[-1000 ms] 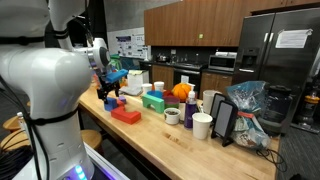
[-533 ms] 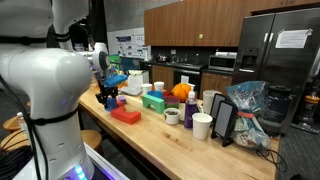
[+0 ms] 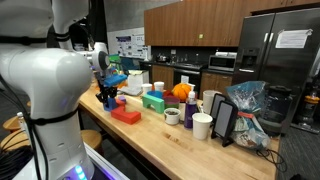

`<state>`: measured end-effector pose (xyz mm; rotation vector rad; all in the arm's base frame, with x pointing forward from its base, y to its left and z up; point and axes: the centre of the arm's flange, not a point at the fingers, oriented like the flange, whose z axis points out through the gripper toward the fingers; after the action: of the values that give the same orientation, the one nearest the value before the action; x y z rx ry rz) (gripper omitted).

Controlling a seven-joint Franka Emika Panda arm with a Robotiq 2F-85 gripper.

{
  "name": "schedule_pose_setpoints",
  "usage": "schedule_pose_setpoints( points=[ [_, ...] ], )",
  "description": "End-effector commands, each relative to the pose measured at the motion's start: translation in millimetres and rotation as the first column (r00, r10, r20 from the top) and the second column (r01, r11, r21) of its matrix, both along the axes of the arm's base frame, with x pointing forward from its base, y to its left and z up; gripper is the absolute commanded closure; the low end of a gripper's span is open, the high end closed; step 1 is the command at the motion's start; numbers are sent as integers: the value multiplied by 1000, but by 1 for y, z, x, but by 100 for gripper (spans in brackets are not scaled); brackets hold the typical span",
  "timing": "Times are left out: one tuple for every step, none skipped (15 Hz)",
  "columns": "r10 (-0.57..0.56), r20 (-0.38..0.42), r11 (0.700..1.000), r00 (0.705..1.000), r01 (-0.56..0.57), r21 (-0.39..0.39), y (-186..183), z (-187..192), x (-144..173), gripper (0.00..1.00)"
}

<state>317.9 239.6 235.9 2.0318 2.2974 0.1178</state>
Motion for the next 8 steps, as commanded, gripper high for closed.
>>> schedule_pose_setpoints(
  points=[
    [-3,4,1000,1000,3,19,-2,10,0,84],
    [-9,5,1000,1000,9,25,-3,14,1,84],
    [-16,4,999,1000,16,33,-3,17,2,84],
    [-22,7,999,1000,21,42,-5,22,3,84],
    [-27,5,998,1000,27,54,-6,26,5,84],
    [-37,7,997,999,36,67,-8,30,7,84],
    [-46,9,996,999,45,82,-10,36,9,84],
    [-56,18,994,998,54,94,-12,40,11,84]
  ],
)
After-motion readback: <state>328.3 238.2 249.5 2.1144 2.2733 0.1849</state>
